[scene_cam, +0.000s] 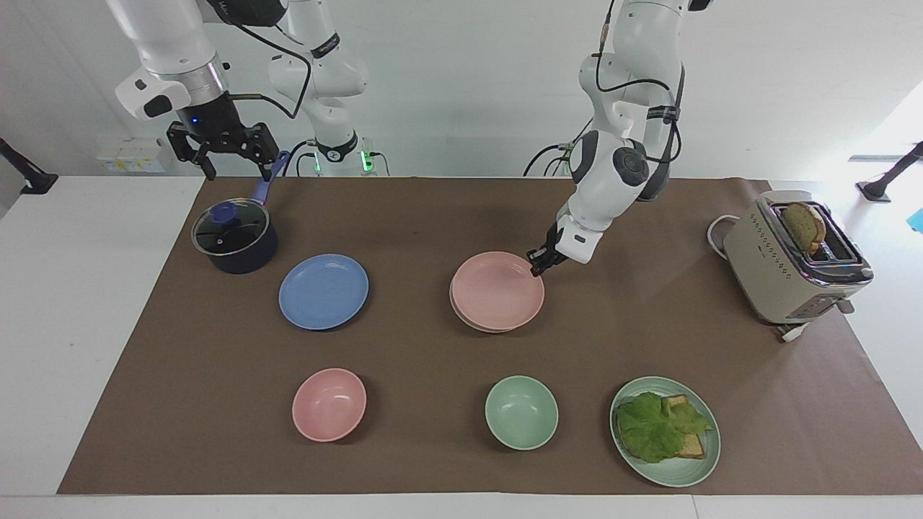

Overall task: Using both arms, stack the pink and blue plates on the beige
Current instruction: 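Carry the pink plate with the left gripper onto the beige plate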

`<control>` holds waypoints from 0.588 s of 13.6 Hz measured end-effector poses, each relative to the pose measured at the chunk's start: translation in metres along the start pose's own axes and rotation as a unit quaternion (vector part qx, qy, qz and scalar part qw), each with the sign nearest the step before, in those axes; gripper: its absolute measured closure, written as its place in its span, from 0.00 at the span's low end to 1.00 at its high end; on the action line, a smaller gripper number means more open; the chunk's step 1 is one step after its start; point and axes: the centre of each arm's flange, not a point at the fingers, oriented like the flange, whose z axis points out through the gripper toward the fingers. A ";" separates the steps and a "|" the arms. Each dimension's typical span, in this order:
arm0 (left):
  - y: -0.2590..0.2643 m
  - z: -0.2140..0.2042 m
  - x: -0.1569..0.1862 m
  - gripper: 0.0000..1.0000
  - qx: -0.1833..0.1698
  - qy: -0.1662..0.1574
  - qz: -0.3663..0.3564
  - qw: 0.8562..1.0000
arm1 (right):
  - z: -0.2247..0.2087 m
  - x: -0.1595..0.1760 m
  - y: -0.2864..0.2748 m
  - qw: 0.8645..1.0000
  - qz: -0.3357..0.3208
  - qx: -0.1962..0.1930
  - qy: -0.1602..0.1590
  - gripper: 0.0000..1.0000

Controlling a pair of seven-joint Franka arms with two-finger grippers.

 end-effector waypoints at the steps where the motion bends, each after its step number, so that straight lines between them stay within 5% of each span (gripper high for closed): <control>1: 0.000 0.000 0.000 0.89 0.000 0.001 0.005 1.000 | 0.000 0.001 0.000 1.000 0.000 0.000 0.002 0.00; 8: 0.000 -0.029 0.013 0.01 -0.001 0.007 0.017 1.000 | 0.057 0.026 -0.003 1.000 -0.002 0.002 0.022 0.00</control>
